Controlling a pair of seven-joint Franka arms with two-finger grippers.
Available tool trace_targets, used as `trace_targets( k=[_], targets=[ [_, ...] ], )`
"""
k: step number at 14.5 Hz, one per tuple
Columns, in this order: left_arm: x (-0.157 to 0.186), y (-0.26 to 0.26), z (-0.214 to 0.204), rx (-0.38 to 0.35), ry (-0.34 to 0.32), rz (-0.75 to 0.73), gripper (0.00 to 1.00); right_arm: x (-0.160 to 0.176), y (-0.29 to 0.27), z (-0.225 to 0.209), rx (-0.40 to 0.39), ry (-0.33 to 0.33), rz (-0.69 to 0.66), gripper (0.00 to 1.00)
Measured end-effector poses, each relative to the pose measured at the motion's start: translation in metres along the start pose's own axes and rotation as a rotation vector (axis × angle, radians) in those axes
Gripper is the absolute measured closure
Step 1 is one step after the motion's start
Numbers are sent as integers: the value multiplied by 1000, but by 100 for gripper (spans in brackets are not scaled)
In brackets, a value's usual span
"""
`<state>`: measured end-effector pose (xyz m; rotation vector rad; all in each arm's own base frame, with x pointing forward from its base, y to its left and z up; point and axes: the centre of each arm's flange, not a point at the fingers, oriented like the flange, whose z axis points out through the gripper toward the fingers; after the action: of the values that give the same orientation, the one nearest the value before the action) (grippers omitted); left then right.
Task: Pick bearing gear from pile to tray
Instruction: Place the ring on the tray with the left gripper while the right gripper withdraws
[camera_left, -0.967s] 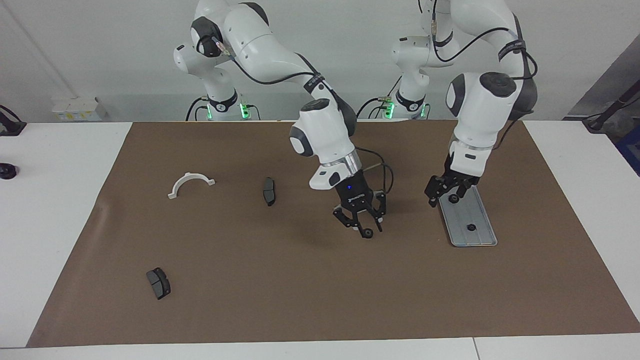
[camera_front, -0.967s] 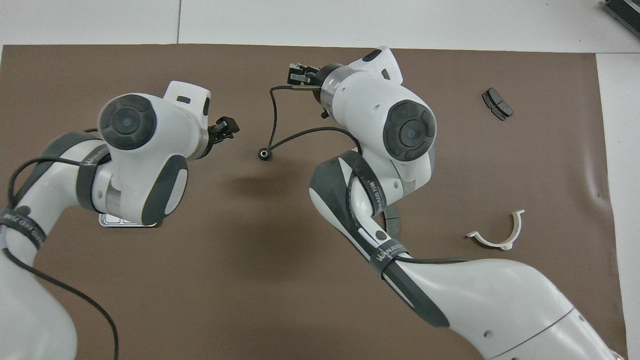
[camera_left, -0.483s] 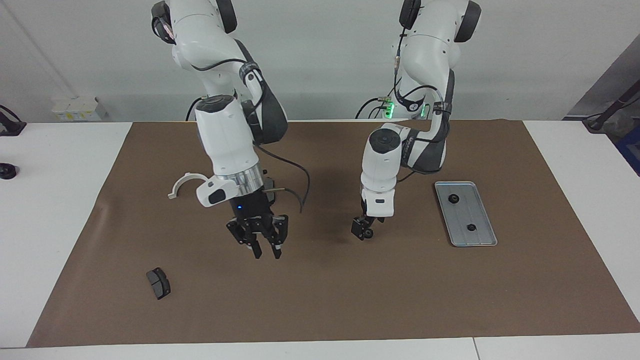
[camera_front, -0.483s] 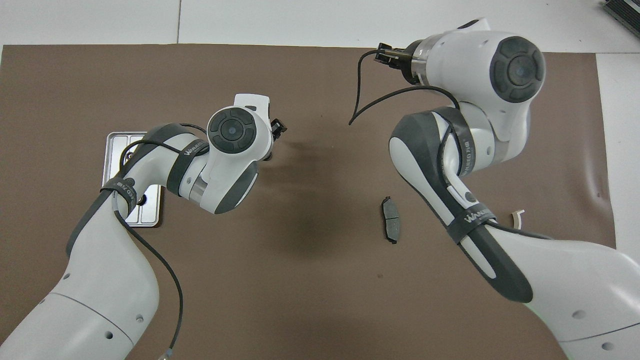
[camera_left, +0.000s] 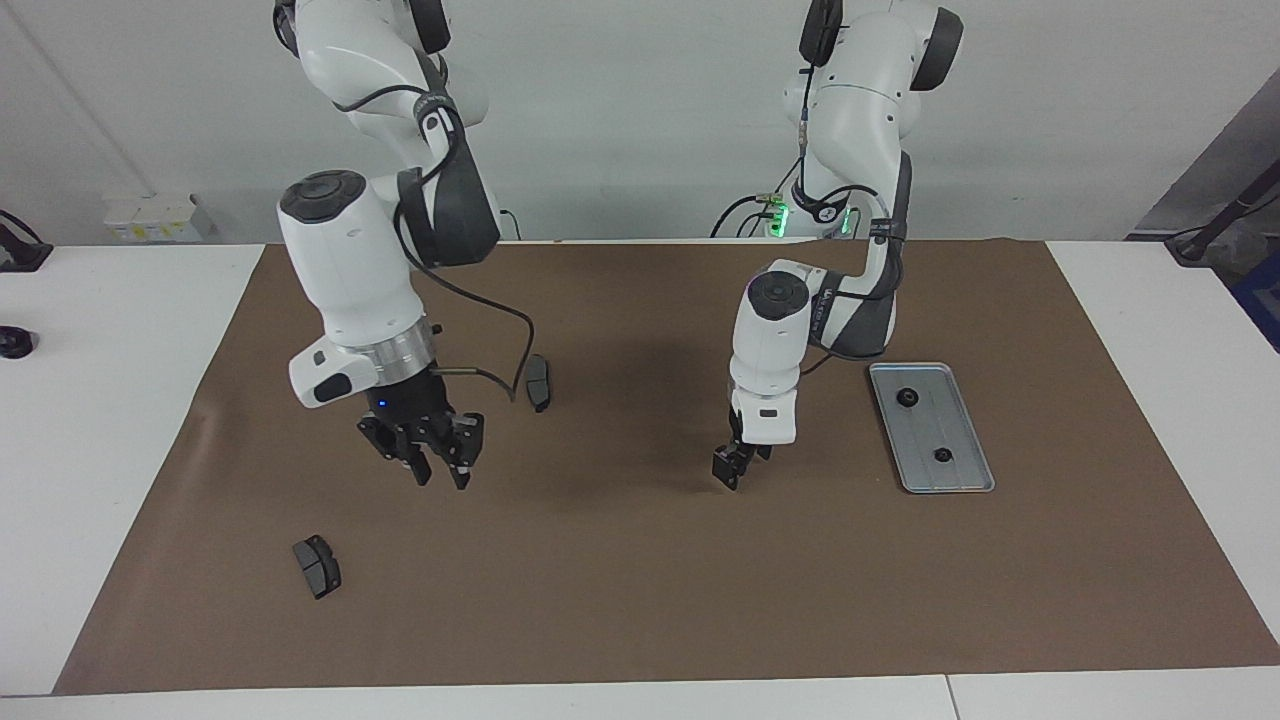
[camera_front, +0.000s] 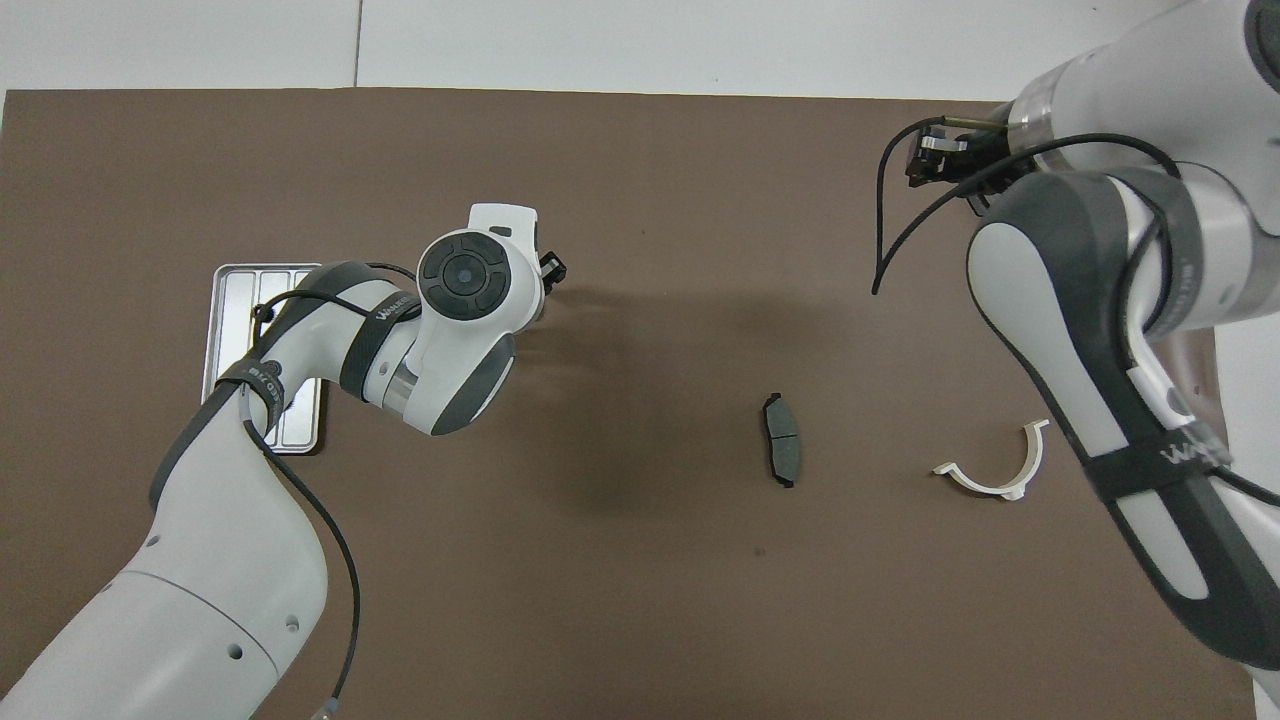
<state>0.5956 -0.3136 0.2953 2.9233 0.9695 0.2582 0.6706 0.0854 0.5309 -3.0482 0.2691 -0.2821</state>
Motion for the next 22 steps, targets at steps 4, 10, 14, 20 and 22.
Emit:
trace_targets(
  k=[4,10,14,20,22],
  targets=[
    [-4,2,-2,-7,0,5,49,-42,22,-51,-31,-81,-44,50],
    [3,1,-7,12,4,20,66,-85,28,-80,-53,-143,-53,50],
    [68,-26,-70,16,26,75,66,-82,44,-80,-51,-151,-125,41],
    [194,-182,-140,37,-104,277,66,-78,63,-78,-42,-158,-247,0],
    [217,-231,-123,45,-126,341,66,-78,63,-78,-42,-158,-248,0]
  ],
)
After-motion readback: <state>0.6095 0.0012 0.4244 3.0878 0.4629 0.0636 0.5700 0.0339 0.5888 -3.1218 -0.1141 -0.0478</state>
